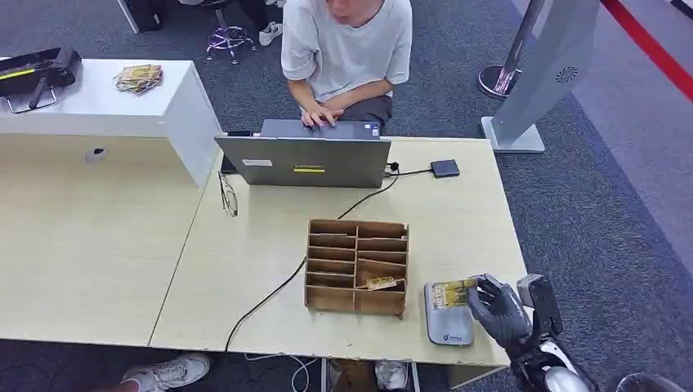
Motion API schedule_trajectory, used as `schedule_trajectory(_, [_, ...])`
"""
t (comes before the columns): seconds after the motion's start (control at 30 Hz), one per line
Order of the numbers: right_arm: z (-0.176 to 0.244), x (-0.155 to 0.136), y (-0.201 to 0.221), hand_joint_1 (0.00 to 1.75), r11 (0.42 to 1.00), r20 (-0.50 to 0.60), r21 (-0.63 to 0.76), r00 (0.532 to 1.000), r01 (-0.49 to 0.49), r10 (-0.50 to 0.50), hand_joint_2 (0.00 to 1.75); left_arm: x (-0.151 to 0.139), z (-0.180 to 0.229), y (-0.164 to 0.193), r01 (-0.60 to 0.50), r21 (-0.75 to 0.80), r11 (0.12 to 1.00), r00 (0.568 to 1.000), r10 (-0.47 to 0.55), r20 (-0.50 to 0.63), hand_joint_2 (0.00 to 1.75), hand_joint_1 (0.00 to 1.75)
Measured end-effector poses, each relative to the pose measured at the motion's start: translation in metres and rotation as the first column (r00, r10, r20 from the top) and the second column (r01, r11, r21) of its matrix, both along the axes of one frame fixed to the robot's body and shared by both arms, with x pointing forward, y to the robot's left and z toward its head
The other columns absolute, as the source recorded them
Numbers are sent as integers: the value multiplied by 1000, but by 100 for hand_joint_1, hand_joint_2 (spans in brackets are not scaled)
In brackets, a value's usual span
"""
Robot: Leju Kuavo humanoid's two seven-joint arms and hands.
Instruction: Pass the card to the sensor for recognition and then transmit it.
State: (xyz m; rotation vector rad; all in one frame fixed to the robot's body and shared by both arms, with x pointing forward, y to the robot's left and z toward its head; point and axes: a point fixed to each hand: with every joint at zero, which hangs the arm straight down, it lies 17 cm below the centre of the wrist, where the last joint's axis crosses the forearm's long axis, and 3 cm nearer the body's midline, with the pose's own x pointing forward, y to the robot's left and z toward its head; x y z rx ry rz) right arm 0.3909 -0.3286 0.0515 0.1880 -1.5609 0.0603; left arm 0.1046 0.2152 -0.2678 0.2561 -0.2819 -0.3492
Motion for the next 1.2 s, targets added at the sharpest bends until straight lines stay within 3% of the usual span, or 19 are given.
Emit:
schedule_trajectory(0.7, [-6, 1, -16, 175, 975, -11, -223, 1000, -6, 4, 175, 0, 0, 0, -2, 0, 1000, 1000, 2, 0, 0, 0])
schedule_trajectory(1.2, [-30, -6, 4, 175, 938, -73, -334, 995, -91, 70, 175, 0, 0, 0, 2, 0, 1000, 1000, -2, 0, 0, 0])
